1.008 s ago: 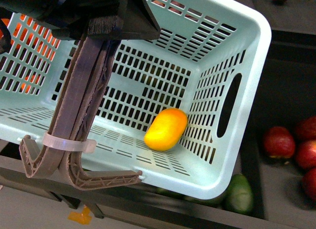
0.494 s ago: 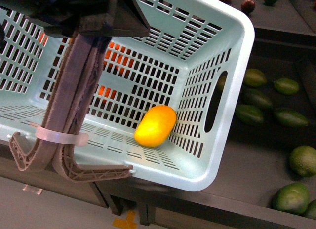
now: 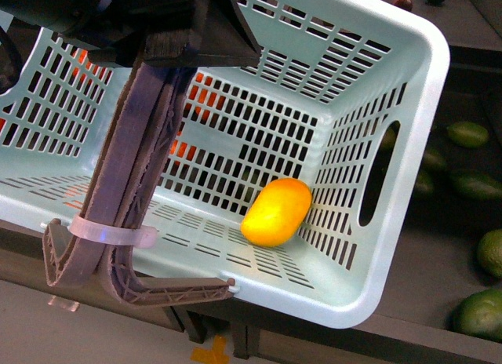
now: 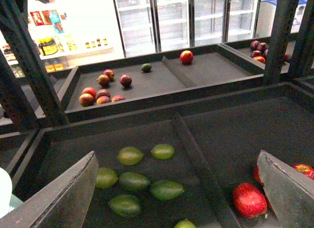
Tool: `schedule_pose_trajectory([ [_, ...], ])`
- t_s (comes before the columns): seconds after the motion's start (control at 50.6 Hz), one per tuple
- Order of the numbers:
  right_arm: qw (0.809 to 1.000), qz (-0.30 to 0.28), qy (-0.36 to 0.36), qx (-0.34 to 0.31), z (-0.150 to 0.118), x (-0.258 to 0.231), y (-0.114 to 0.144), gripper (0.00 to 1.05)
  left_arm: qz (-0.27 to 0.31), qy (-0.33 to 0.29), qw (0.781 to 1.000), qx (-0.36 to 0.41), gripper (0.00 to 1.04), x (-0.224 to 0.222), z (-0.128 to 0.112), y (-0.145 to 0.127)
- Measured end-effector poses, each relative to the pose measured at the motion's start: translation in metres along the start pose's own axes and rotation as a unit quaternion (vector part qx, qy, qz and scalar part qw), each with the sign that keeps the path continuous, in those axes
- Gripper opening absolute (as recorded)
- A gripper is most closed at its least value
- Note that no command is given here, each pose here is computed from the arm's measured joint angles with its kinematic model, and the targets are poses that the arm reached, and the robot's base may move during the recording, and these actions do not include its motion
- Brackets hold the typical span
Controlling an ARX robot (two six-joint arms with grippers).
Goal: Pick mango and avocado into basket
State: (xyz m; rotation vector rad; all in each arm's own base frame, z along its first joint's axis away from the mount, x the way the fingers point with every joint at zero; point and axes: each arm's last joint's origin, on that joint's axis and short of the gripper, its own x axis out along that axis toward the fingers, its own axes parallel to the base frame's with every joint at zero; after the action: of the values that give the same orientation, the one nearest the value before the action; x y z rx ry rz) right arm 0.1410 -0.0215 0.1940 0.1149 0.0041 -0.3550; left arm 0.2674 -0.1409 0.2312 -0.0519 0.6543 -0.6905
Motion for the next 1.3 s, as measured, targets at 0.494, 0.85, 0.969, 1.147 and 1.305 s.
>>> schedule_pose_trajectory([
  [0.494, 0.946, 0.011, 0.309, -0.1, -0.122, 0.202, -0.027, 0.97, 0.011, -0.001, 1.0, 0.0, 0.07, 0.0, 0.0, 0.002],
  [0.85, 0.918, 0.107, 0.354, -0.145, -0.205, 0.266, -0.038, 0.97, 0.006, -0.001, 1.0, 0.001, 0.07, 0.0, 0.0, 0.0],
  [0.969, 0.896, 0.177, 0.375, -0.162, -0.22, 0.287, -0.036, 0.97, 0.011, -0.001, 1.0, 0.001, 0.07, 0.0, 0.0, 0.001],
  [1.147, 0.873, 0.223, 0.385, -0.2, -0.242, 0.317, -0.041, 0.97, 0.01, -0.001, 1.0, 0.0, 0.07, 0.0, 0.0, 0.001],
  [1.305, 0.872, 0.21, 0.38, -0.227, -0.255, 0.341, -0.056, 0.97, 0.006, -0.001, 1.0, 0.0, 0.07, 0.0, 0.0, 0.001],
])
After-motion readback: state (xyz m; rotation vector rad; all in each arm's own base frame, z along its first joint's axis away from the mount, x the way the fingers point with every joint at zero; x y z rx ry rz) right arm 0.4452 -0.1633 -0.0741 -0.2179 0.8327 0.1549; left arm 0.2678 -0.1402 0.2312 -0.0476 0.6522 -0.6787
